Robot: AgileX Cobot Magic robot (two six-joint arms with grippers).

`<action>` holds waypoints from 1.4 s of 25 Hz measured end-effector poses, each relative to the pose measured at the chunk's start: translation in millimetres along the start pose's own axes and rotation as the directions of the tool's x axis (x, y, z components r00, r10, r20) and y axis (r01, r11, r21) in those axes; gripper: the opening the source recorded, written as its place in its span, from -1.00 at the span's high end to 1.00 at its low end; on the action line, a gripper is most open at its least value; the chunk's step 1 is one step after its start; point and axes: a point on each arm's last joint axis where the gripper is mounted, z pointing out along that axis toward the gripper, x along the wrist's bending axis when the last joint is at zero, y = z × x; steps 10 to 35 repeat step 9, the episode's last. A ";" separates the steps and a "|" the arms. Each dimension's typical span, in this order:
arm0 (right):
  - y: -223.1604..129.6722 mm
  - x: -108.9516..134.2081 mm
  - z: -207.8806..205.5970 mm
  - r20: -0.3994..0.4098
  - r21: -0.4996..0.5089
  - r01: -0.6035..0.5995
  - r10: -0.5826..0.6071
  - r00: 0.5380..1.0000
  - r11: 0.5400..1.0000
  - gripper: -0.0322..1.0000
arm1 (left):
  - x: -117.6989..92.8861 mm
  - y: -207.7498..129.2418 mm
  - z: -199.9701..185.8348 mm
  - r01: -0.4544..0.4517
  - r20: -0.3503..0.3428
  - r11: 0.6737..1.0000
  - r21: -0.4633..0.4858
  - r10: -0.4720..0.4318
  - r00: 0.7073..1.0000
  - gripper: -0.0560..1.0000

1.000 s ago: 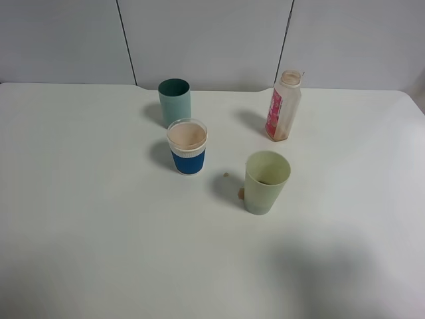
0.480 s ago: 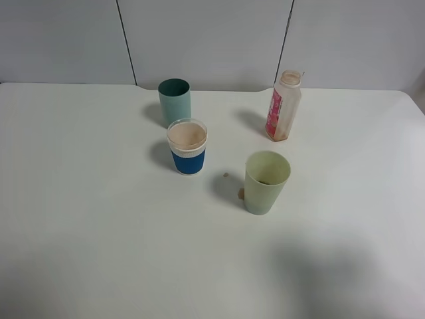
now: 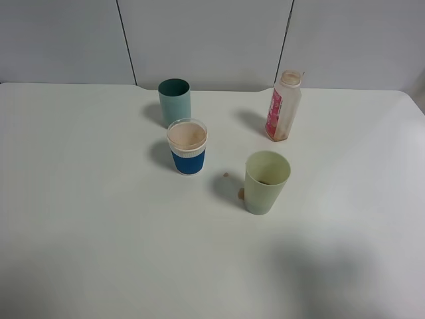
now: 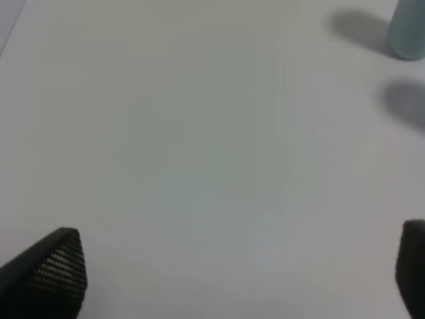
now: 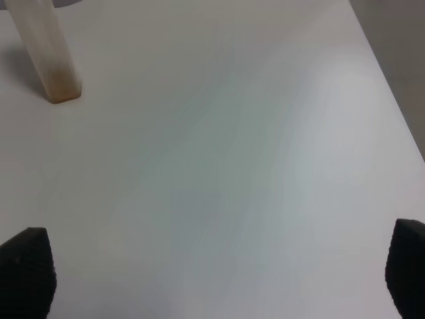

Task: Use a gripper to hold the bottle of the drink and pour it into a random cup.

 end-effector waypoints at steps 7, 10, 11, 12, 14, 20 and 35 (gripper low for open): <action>0.0 0.0 0.0 0.000 0.000 0.000 0.000 1.000 1.000 -0.99 | 0.0 0.0 0.0 0.000 0.000 1.000 0.000 0.000 1.000 -0.86; 0.0 0.0 0.0 0.000 0.000 0.000 0.000 1.000 1.000 -0.99 | 0.0 0.0 0.0 0.000 0.000 1.000 0.000 0.000 1.000 -0.86; 0.0 0.0 0.0 0.000 0.000 0.000 0.000 1.000 1.000 -0.99 | 0.0 0.0 0.0 0.000 0.000 1.000 0.000 0.000 1.000 -0.86; 0.0 0.0 0.0 0.000 0.000 0.000 0.000 1.000 1.000 -0.99 | 0.0 0.0 0.0 0.000 0.000 1.000 0.000 0.000 1.000 -0.86; 0.0 0.0 0.0 0.000 0.000 0.000 0.000 1.000 1.000 -0.99 | 0.0 0.0 0.0 0.000 0.000 1.000 0.000 0.000 1.000 -0.86; 0.0 0.0 0.0 0.000 0.000 0.000 0.000 1.000 1.000 -0.99 | 0.0 0.0 0.0 0.000 0.000 1.000 0.000 0.000 1.000 -0.86; 0.0 0.0 0.0 0.000 0.000 0.000 0.000 1.000 1.000 -0.99 | 0.0 0.0 0.0 0.000 0.000 1.000 0.000 0.000 1.000 -0.86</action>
